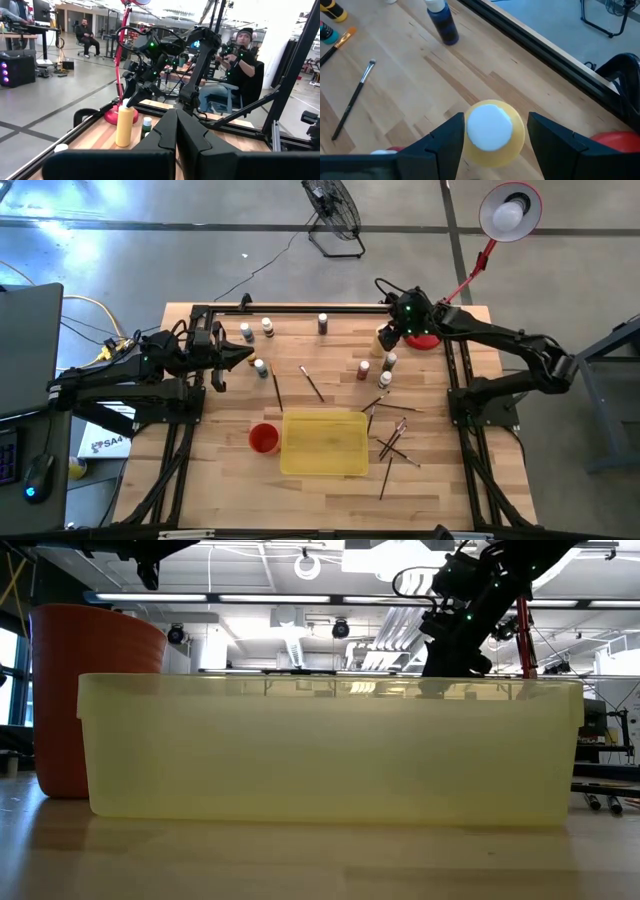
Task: Pick & Place Paint Supplies
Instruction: Put the yellow paint bottle into the yellow bin
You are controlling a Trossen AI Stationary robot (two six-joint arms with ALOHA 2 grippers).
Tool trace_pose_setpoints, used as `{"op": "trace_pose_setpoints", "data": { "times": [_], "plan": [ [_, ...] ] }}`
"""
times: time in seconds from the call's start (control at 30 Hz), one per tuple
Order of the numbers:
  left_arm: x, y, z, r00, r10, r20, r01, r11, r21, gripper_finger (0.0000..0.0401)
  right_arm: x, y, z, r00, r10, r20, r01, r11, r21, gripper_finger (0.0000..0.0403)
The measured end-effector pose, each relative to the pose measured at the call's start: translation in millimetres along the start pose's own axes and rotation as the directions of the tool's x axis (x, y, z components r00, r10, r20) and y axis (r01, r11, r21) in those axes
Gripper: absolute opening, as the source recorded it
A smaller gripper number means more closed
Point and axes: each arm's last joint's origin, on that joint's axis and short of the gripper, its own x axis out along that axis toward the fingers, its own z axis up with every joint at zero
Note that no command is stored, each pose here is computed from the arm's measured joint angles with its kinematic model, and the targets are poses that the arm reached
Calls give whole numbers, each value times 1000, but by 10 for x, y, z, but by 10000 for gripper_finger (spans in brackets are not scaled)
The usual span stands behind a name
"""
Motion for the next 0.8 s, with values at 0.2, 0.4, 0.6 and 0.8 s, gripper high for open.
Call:
{"op": "trace_pose_setpoints", "data": {
  "times": [0.2, 0.4, 0.6, 0.8],
  "plan": [
    [0, -1, 0, 1000, -3, -1, 3, 1000, 0, 0, 0, -1, 0, 1000, 1, 0, -1, 1000, 6, 208],
    [0, 0, -1, 1000, -3, -1, 3, 1000, 0, 0, 41, -2, -10, 1000, -2, -16, 2, 1000, 8, 208],
    [0, 0, -7, 1000, -1, -7, 1, 1000, 0, 0, 138, -2, -16, 999, -1, -38, 2, 1000, 9, 208],
    [0, 1, -7, 1000, -1, -8, 1, 1000, 0, 0, 152, 0, -19, 999, 0, -44, 1, 1000, 10, 208]
  ]
}}
